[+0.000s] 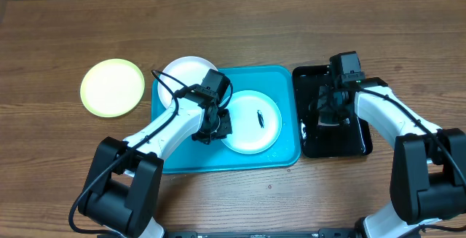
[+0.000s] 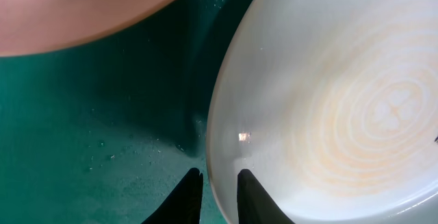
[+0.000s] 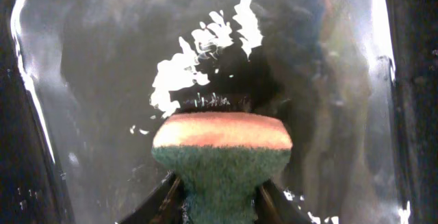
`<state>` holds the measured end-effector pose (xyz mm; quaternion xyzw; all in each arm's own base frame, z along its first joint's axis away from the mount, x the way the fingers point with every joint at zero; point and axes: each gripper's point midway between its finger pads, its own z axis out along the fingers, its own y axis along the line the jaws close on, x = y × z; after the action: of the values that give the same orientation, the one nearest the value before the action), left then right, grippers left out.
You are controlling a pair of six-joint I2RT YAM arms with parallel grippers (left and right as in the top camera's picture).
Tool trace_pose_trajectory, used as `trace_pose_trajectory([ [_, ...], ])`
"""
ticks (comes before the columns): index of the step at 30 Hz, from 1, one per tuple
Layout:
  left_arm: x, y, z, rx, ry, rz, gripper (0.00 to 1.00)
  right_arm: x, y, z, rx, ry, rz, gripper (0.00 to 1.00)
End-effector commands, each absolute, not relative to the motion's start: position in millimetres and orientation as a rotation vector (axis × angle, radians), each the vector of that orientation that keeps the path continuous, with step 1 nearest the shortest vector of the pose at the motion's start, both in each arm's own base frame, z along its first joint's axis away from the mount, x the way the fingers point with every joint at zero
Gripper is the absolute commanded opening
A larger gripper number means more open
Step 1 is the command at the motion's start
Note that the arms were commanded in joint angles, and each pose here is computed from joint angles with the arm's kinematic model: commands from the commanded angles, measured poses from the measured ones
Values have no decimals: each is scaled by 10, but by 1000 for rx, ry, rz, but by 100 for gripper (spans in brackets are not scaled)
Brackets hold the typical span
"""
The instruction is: Clean dirty plates on tray and stack at the side
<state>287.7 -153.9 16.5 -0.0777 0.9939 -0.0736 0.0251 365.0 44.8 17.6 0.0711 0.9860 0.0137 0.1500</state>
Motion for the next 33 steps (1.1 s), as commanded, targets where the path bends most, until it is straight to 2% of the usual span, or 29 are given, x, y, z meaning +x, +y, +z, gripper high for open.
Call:
trace_pose_trajectory([
  [1, 2837, -1520, 107, -250, 3090, -205, 21, 3703, 449, 202, 208, 2820, 40, 17],
  [2, 2837, -1520, 107, -250, 3090, -205, 21, 3706, 449, 204, 208, 2819, 40, 14],
  [3, 2837, -1520, 107, -251, 3090, -205, 21, 3709, 450, 205, 207, 2817, 40, 16],
  [4, 2837, -1520, 107, -250, 3090, -205, 21, 3715, 451, 211, 207, 2816, 41, 35],
  [5, 2836, -1519, 107, -250, 3090, -205, 21, 3708, 450, 218, 208, 2820, 40, 71],
  [6, 2837, -1520, 107, -250, 3090, -205, 21, 3688, 448, 228, 208, 2830, 37, 86],
  [10, 2836, -1519, 107, -250, 3090, -205, 21, 3580, 432, 258, 210, 2884, 20, 82],
  [13, 2836, -1519, 107, -250, 3090, -205, 21, 3464, 416, 232, 213, 2933, 6, 70],
  [15, 2837, -1520, 107, -251, 3090, -205, 21, 3398, 407, 218, 214, 2959, -2, 58],
  [16, 2837, -1520, 107, -251, 3090, -205, 21, 3384, 405, 216, 215, 2965, -5, 56],
  [20, 2838, -1520, 107, -251, 3090, -205, 21, 3415, 409, 222, 213, 2952, -1, 53],
  [29, 2838, -1520, 107, -251, 3090, -205, 22, 3512, 423, 314, 212, 2927, 7, 56],
  [31, 2838, -1520, 107, -251, 3090, -205, 22, 3505, 423, 312, 209, 2930, 6, 60],
  [33, 2837, -1520, 107, -251, 3090, -205, 22, 3500, 424, 311, 182, 2934, 4, 60],
])
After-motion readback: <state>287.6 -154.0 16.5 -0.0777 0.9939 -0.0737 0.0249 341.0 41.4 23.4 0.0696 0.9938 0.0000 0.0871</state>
